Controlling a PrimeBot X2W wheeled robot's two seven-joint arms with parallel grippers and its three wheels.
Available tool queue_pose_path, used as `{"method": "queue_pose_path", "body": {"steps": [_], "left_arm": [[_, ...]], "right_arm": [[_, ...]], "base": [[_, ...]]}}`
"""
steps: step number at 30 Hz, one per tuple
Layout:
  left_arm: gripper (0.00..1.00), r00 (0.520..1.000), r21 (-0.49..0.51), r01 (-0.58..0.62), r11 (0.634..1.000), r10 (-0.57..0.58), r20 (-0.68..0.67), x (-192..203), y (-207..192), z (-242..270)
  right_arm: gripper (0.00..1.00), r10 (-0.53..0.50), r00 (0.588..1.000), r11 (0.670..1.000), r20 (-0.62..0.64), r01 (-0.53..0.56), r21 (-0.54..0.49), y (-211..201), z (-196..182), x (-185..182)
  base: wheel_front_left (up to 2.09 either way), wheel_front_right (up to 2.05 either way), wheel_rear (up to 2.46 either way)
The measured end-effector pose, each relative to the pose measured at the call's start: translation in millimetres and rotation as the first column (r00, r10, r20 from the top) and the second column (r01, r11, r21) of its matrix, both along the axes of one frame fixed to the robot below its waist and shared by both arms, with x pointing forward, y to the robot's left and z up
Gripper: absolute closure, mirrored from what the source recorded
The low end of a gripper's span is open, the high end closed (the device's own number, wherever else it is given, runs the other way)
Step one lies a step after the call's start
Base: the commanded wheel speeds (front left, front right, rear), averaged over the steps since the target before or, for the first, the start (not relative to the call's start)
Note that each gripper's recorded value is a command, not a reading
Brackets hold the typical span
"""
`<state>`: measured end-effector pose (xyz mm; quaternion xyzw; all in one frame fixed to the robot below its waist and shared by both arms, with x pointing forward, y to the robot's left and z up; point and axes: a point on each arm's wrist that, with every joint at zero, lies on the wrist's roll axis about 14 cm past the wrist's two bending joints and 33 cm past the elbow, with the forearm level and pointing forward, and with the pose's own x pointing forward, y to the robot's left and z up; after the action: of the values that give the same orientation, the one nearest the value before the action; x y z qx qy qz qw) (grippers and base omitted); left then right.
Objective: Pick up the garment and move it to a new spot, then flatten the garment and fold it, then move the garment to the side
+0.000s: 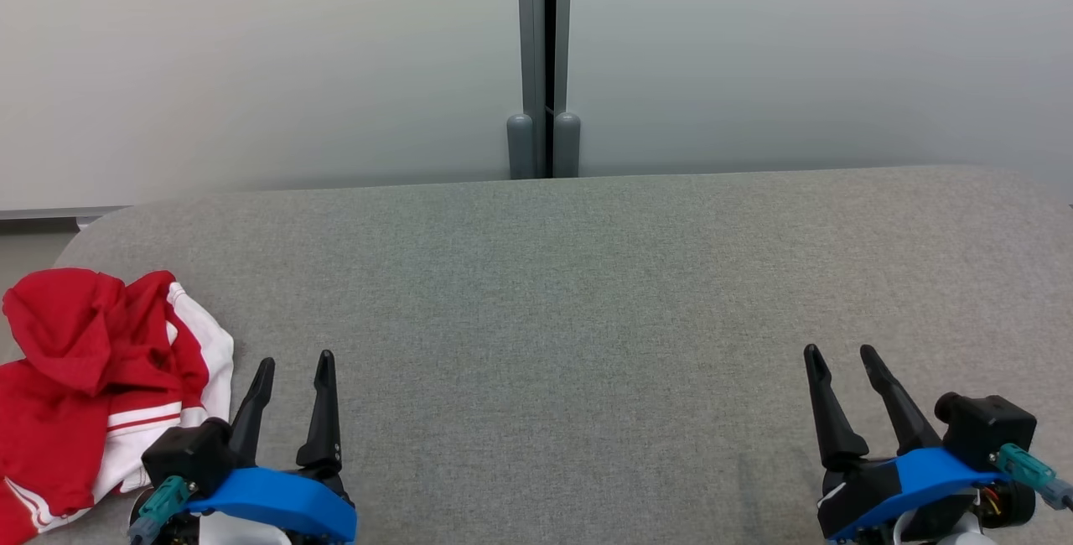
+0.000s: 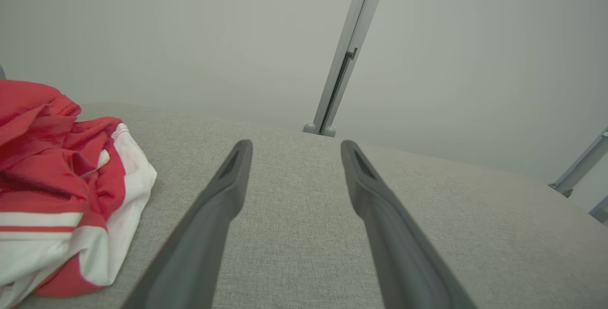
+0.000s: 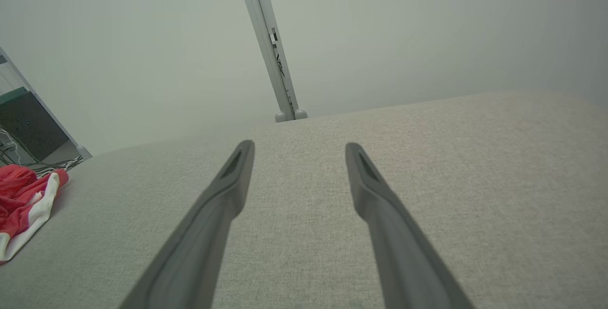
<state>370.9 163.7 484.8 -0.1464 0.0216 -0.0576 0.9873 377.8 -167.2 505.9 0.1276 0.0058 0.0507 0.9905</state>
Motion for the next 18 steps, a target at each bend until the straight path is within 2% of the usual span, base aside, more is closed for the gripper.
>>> {"method": "queue_pose_path", "body": {"steps": [18], "left_arm": [[0.00, 1.000, 0.123, 0.018, 0.992, -0.019, 0.001, -1.7, 0.9, -8.5]], "right_arm": [[0.00, 0.021, 1.000, 0.994, -0.015, -0.023, -0.109, 5.5, -3.6, -2.0]], "base": [[0.00, 0.00, 0.00]]}}
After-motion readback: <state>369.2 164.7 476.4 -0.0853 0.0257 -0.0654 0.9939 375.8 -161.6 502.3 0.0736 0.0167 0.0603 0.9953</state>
